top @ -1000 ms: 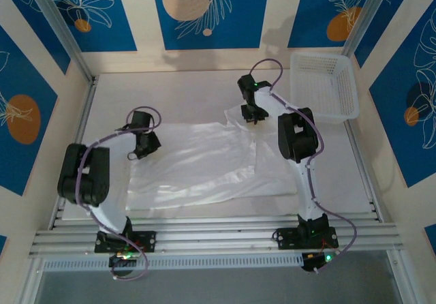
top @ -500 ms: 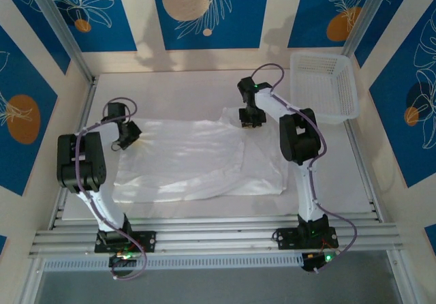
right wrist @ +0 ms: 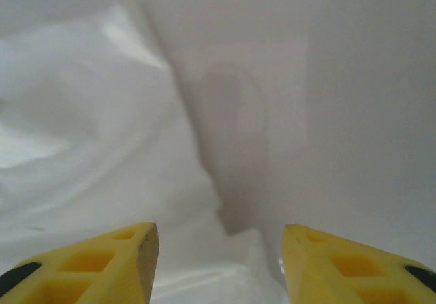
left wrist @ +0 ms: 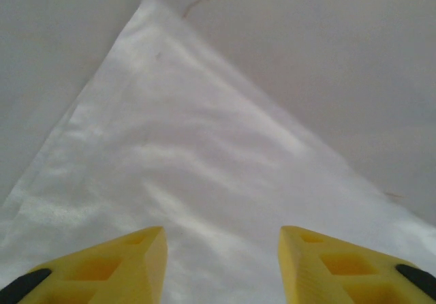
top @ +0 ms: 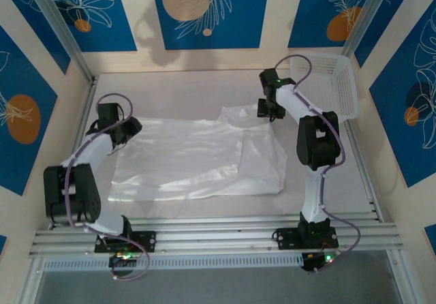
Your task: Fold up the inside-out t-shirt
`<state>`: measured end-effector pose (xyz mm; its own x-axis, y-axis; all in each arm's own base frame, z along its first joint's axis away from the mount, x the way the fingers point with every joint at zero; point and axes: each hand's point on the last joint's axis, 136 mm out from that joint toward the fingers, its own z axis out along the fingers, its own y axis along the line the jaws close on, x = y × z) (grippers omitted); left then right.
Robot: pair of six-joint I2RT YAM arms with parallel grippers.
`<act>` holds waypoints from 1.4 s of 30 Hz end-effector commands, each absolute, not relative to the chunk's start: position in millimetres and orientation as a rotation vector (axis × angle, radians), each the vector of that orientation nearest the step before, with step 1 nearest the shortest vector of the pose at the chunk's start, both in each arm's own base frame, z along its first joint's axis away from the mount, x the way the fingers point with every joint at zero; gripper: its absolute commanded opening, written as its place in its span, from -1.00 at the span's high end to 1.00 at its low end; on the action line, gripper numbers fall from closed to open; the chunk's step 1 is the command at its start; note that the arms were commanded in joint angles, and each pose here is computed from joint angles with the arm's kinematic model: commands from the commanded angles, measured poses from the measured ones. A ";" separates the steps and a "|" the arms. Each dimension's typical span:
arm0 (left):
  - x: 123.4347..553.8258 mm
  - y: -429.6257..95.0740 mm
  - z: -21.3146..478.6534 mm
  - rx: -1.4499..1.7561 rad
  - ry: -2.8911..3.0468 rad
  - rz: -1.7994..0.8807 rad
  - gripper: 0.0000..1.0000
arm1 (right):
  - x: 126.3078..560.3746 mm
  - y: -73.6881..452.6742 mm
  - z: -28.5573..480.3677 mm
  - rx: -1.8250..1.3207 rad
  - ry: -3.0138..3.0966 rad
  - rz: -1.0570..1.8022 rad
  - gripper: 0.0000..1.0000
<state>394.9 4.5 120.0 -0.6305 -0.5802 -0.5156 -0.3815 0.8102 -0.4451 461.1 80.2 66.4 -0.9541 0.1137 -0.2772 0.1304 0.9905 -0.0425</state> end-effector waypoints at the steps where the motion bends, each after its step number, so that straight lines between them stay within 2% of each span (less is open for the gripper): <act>1: 376.3 3.7 117.4 -0.692 2.357 -0.332 0.04 | 448.4 83.8 55.0 0.175 2.909 -0.031 -0.07; 4: 371.3 0.1 118.6 -0.680 2.366 -0.332 0.02 | 448.3 81.0 49.2 0.170 2.921 -0.053 -0.01; 14: 364.6 -1.3 108.6 -0.703 2.402 -0.289 -0.01 | 452.6 102.2 23.4 0.163 3.008 0.123 -0.01; 16: 363.8 6.4 112.0 -0.749 2.392 -0.241 -0.05 | 454.1 102.6 20.3 0.166 3.016 0.123 0.17; 18: 364.2 16.0 113.0 -0.802 2.380 -0.181 -0.12 | 456.6 104.2 23.5 0.168 3.009 0.131 0.53; 20: 369.3 24.8 114.1 -0.827 2.370 -0.120 -0.15 | 459.8 104.5 32.5 0.165 2.981 0.137 0.80; 21: 373.1 30.3 112.5 -0.836 2.371 -0.078 -0.15 | 462.1 105.5 39.4 0.154 2.960 0.136 0.89; 24: 387.7 44.1 108.4 -0.858 2.399 0.008 -0.16 | 465.8 103.0 58.0 0.127 2.908 0.102 0.97; 30: 426.7 68.0 88.4 -0.889 2.484 0.071 -0.16 | 463.3 103.8 71.5 0.105 2.852 0.124 0.98; 36: 465.0 76.4 71.1 -0.816 2.586 0.061 -0.12 | 460.6 119.1 71.4 0.096 2.821 0.259 0.71; 42: 493.2 81.8 45.8 -0.826 2.636 -0.065 -0.12 | 458.9 131.5 59.5 0.055 2.848 0.341 0.70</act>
